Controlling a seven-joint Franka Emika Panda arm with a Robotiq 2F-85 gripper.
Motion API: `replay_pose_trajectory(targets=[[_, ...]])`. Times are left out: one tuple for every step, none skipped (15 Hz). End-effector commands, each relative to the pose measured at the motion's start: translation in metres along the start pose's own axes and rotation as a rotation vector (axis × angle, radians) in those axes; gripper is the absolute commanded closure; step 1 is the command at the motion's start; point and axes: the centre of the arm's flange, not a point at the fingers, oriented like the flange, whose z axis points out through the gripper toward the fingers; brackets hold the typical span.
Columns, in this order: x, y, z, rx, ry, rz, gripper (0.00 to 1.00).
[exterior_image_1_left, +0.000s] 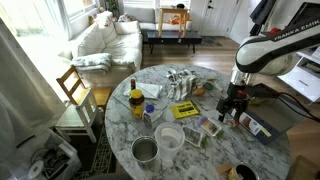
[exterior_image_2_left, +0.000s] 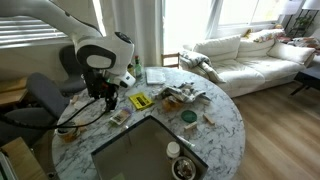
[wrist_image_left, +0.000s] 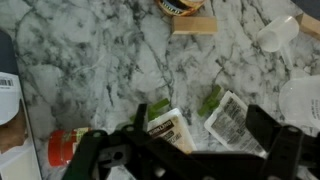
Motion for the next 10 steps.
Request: replay_pose_trajectory(targets=[[0.000, 0.000, -0.001, 0.001, 0.002, -0.001, 0.00], [0.001, -0.001, -0.002, 0.001, 0.004, -0.001, 0.00], [0.001, -0.001, -0.003, 0.001, 0.006, -0.002, 0.00], [0.011, 0.006, 0.002, 0.029, 0.004, -0.005, 0.00], [0.016, 0.011, 0.006, 0.029, 0.004, -0.016, 0.00], [0.019, 0.014, 0.012, 0.013, 0.012, -0.021, 0.00], [0.020, 0.018, 0.017, 0.022, 0.003, -0.042, 0.00], [0.022, 0.021, 0.022, 0.021, 0.002, -0.051, 0.00], [0.024, 0.025, 0.029, 0.013, -0.005, -0.043, 0.00], [0.026, 0.029, 0.036, 0.010, -0.003, -0.040, 0.00]])
